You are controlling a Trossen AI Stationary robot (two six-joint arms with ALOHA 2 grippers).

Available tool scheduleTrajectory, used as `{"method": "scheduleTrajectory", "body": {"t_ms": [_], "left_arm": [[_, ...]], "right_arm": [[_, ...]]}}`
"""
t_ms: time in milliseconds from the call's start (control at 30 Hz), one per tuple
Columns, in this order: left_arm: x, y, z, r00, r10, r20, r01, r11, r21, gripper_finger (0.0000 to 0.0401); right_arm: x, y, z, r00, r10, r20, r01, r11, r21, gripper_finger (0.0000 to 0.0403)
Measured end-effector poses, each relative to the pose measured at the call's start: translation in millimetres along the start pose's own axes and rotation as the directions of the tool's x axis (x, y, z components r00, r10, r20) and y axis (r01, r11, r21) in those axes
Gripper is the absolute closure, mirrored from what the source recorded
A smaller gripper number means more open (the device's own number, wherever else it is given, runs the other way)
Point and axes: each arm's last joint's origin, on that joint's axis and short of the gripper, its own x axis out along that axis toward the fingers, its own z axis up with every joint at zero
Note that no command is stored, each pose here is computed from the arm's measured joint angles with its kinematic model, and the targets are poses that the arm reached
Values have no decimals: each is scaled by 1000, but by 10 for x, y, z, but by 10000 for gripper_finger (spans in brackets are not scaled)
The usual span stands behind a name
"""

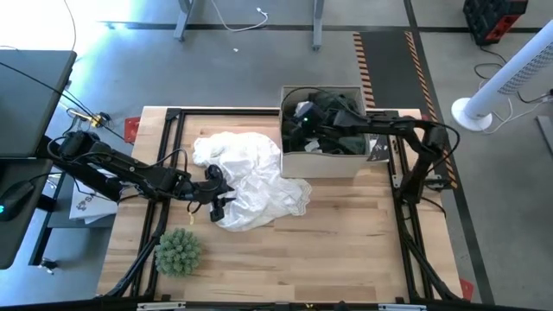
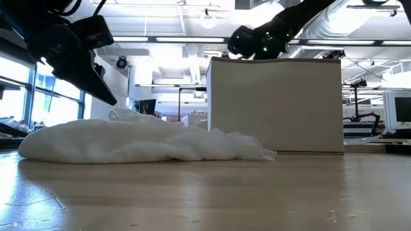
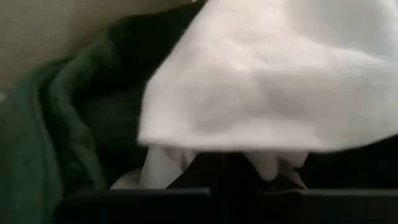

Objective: Sort clothes
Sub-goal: Put the white sock into the laundry bin, then put the white dress into the laundry bin

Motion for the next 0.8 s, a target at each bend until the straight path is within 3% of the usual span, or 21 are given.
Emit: {"method": "scheduleTrajectory", "body": {"t_ms": [100, 233, 367, 500, 667, 800], "left_arm": [[0, -1, -1, 1000, -5, -2, 5, 1000, 0, 249], [1, -1, -2, 1000, -5, -2, 5, 1000, 0, 249], [1, 0, -3, 1000, -5, -5, 5, 1000, 1, 249], [0, 6, -20, 1000, 0, -20, 0, 1000, 8, 249], [-19, 22, -50, 998, 7, -60, -5, 1000, 24, 249], [-144, 52, -8, 998, 30, -64, -27, 999, 36, 249]], "right_arm": [[7, -47, 26, 999, 35, -31, -34, 999, 28, 388], [-229, -38, 281, 994, 84, -70, -83, 996, 15, 351], [-743, 11, 643, 990, 123, -74, -124, 992, -12, 305], [-1271, 115, 844, 991, 127, -36, -129, 990, -63, 272], [-1756, 598, 818, 950, 284, 129, -250, 941, -228, 265], [-1852, 1196, 568, 827, 495, 267, -363, 832, -419, 265]]}}
